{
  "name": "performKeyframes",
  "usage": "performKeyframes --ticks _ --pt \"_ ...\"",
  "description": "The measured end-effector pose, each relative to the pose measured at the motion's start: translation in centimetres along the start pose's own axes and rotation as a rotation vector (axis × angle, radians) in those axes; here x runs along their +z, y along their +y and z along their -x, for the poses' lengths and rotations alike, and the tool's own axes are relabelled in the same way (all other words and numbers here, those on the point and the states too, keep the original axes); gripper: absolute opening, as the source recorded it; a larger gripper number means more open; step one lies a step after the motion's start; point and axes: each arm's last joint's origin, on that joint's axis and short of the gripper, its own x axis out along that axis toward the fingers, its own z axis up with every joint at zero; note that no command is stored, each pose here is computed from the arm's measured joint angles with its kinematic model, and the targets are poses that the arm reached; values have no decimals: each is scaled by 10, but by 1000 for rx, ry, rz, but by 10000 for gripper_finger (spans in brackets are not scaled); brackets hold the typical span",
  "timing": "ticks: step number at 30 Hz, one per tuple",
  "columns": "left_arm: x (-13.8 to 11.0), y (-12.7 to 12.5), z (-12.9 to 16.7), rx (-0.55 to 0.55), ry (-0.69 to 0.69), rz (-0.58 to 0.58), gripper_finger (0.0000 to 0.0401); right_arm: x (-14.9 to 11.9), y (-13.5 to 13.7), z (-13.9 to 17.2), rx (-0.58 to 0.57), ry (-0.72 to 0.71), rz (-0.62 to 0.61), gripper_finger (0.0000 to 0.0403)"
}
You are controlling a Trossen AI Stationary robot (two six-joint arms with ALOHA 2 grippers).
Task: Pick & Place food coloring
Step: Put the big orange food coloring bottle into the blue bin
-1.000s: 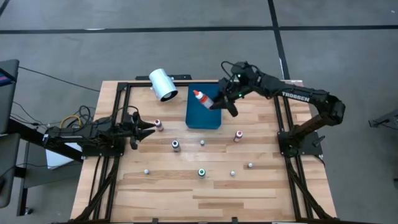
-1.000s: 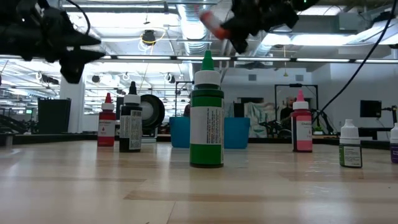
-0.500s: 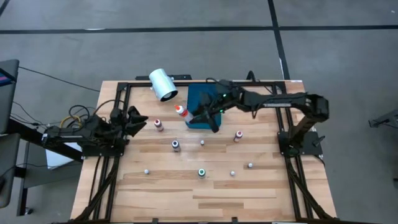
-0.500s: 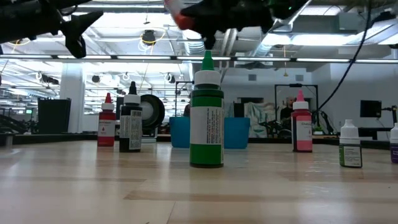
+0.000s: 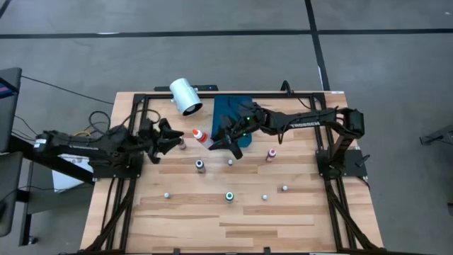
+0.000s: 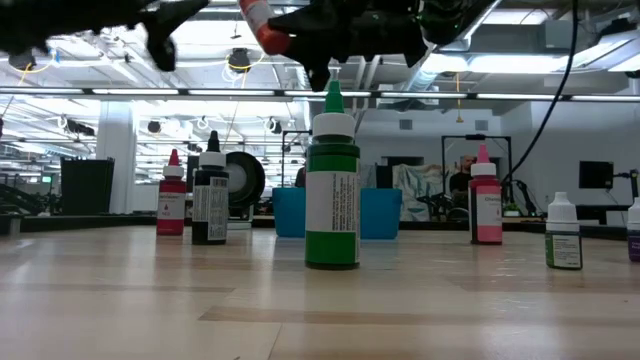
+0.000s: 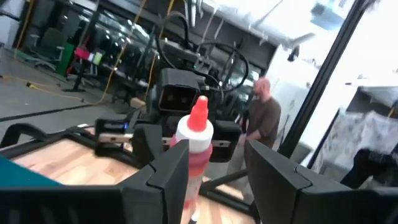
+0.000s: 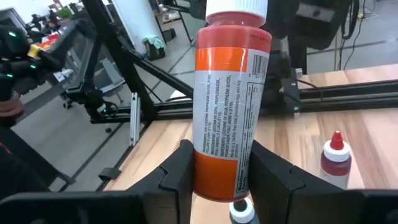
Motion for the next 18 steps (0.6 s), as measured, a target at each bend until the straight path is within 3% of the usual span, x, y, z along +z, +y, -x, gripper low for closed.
performKeyframes --ticks 9,18 --pt "9 -10 -55 -32 131 -69 147 1 3 0 16 -2 8 117" --pt "4 -9 -65 -17 165 -69 147 -1 6 -3 28 11 1 115"
